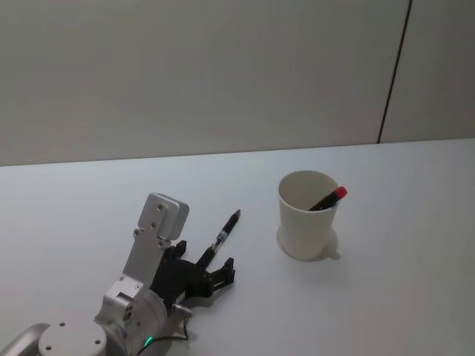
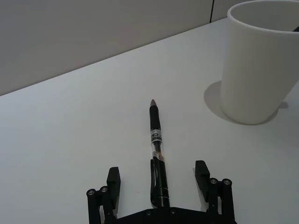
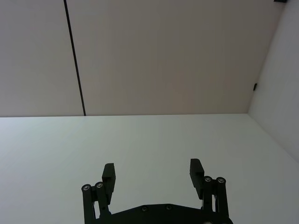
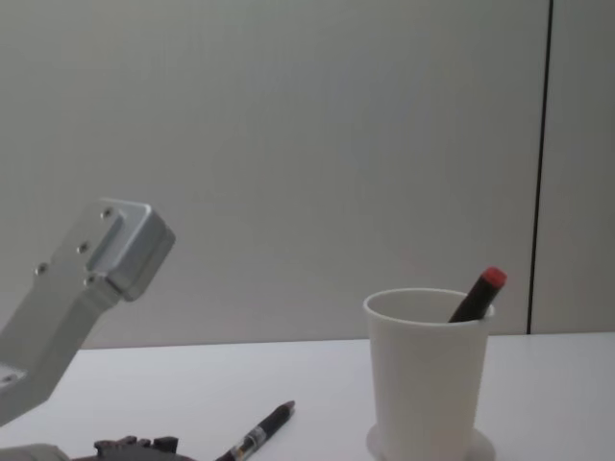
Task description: Place the pen into the pen holder.
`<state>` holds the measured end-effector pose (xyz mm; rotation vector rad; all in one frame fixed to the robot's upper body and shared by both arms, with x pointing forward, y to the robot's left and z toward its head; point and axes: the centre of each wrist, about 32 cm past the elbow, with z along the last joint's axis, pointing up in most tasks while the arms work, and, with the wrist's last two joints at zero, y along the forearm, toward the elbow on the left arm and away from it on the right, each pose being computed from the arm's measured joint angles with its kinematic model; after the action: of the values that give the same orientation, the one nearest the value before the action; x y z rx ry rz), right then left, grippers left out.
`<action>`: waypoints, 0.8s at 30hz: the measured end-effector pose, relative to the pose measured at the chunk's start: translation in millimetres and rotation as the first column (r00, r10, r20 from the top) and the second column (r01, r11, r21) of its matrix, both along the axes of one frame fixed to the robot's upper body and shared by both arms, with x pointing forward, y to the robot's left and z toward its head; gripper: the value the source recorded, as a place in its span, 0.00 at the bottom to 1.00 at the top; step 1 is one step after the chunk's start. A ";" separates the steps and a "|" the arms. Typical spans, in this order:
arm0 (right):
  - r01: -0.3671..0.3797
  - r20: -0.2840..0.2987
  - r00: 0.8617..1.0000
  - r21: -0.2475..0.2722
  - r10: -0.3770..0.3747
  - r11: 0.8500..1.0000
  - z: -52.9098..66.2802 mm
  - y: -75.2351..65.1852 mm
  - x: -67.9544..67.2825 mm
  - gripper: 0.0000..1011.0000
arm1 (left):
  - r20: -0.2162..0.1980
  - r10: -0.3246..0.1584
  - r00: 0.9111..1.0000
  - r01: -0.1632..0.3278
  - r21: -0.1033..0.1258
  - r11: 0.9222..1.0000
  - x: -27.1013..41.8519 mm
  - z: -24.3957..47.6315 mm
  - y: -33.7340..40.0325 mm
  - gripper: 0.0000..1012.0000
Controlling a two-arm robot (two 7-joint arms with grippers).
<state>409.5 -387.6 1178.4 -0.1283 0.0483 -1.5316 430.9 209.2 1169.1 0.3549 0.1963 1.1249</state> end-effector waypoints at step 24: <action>0.000 -0.001 1.000 0.000 0.000 1.000 -0.1 -0.1 -0.2 0.99 | 0.002 -0.029 1.000 0.029 0.039 0.999 0.7 -0.1 -0.5 0.83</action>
<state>409.3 -387.7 1178.3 -0.1291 0.0487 -1.5319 431.6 208.7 1169.1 0.3895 0.1664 1.1014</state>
